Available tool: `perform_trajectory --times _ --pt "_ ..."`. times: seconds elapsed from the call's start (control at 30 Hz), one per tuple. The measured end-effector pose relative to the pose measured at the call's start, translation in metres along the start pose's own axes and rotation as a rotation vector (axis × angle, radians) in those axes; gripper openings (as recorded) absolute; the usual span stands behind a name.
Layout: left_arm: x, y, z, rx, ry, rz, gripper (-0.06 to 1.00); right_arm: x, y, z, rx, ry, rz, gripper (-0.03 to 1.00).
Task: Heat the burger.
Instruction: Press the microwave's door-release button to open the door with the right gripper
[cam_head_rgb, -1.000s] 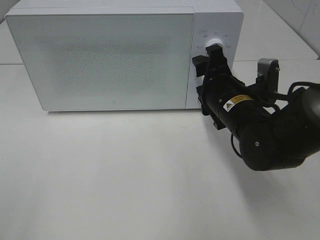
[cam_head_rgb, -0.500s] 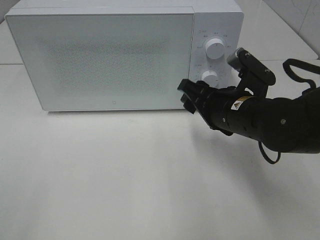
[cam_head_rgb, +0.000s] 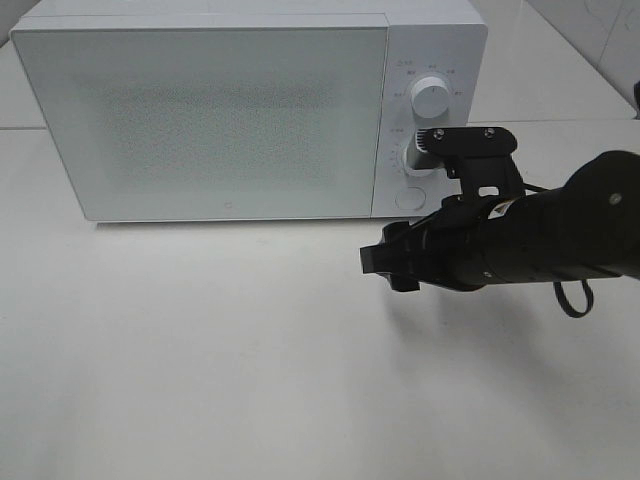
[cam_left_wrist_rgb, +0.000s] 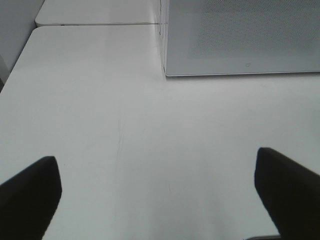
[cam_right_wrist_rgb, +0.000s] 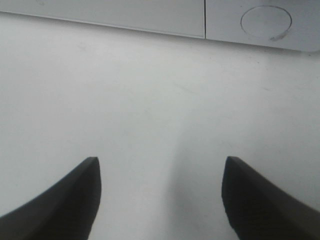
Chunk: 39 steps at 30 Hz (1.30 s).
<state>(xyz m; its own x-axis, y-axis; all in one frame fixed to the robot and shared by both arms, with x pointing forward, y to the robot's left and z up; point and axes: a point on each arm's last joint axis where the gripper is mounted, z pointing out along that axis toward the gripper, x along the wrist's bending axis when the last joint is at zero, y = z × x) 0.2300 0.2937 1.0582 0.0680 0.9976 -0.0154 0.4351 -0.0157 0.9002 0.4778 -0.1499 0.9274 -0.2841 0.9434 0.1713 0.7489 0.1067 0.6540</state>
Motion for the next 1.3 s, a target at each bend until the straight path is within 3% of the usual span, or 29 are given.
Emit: perform_trajectory --times 0.2,0.53,0.83,1.17,1.3 --pt "0.0 0.0 0.0 0.0 0.0 0.0 0.99 -0.015 0.005 -0.022 0.08 0.039 -0.059 0.67" --pt "0.0 0.0 0.0 0.0 0.0 0.0 0.99 -0.01 0.006 -0.072 0.125 0.105 -0.174 0.67" --pt "0.0 0.0 0.0 0.0 0.0 0.0 0.99 -0.016 -0.003 -0.118 0.2 0.046 -0.185 0.67" --pt "0.0 0.0 0.0 0.0 0.0 0.0 0.99 -0.025 -0.013 -0.169 0.157 -0.014 -0.199 0.67" --pt "0.0 0.0 0.0 0.0 0.0 0.0 0.99 -0.028 -0.021 -0.205 0.044 -0.013 -0.216 0.74"
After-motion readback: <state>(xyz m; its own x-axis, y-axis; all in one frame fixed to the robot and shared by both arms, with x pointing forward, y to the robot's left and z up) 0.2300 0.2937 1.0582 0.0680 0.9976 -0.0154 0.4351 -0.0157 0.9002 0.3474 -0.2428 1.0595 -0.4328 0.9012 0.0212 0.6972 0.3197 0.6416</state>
